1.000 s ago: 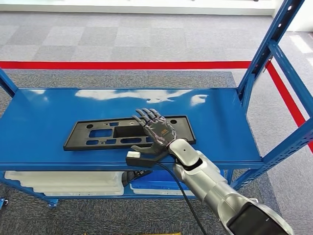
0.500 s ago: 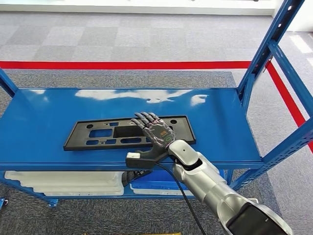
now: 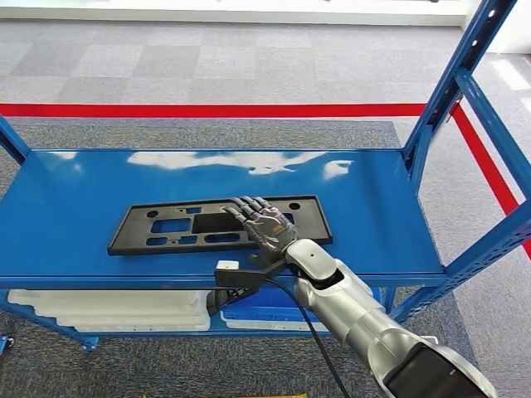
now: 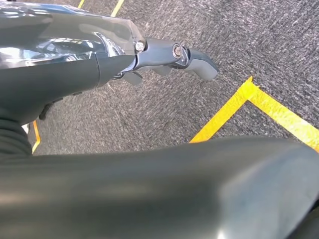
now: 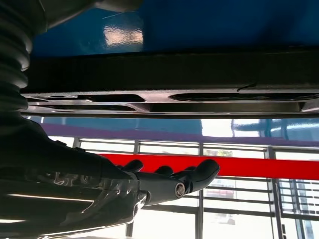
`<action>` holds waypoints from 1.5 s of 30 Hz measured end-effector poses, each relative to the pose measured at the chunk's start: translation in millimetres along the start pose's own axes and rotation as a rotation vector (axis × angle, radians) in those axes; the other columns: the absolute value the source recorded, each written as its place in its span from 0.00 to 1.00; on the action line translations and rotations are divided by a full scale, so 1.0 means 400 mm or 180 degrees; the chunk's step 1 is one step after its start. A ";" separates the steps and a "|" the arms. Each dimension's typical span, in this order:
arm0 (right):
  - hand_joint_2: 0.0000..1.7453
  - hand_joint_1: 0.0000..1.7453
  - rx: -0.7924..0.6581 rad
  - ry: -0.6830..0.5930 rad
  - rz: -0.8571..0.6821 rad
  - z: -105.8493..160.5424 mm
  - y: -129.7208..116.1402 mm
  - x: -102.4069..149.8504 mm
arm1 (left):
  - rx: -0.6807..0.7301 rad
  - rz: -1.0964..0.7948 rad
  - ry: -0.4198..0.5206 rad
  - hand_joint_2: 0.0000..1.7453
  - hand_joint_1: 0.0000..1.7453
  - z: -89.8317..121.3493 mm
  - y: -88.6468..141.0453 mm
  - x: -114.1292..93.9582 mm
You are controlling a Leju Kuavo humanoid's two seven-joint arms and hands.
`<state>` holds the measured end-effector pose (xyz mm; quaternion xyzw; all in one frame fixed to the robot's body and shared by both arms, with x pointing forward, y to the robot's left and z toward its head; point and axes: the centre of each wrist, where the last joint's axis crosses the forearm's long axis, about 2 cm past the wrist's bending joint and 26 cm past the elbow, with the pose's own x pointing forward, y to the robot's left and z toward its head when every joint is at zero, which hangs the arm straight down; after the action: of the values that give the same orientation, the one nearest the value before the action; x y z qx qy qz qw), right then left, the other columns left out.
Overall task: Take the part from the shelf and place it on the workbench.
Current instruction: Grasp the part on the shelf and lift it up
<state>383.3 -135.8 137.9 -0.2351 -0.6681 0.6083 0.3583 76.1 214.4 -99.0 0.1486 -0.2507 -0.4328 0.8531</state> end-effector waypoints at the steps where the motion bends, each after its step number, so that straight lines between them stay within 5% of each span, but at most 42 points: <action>1: 1.00 0.00 0.0006 0.0009 -0.0010 0.000 0.001 -0.001 | 0.0001 0.0001 0.0001 0.00 0.00 0.000 0.000 0.000; 5: 1.00 0.06 0.0022 0.0040 -0.0031 0.001 0.003 -0.003 | 0.0005 0.0003 0.0004 0.00 0.00 0.000 0.000 0.000; 9: 1.00 1.00 0.0047 0.0069 -0.0031 0.000 0.003 -0.007 | 0.0013 0.0021 0.0014 0.00 0.00 0.000 0.000 0.000; 37: 1.00 1.00 -0.0145 0.0072 0.0029 -0.004 -0.004 -0.003 | 0.0047 0.0068 0.0033 0.00 0.00 0.001 -0.001 -0.003; 40: 1.00 1.00 -0.0318 0.0001 -0.0282 0.005 0.000 -0.002 | 0.0076 0.0101 0.0037 0.00 0.00 0.002 -0.002 -0.004; 45: 1.00 1.00 -0.1042 -0.0155 -0.1533 0.069 -0.006 -0.007 | 0.0170 0.0231 0.0051 0.00 0.00 0.007 -0.009 -0.014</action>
<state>364.4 -155.9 139.7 -0.1097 -0.8023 0.3953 0.4335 69.3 216.7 -99.9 0.1656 -0.2606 -0.3935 0.8659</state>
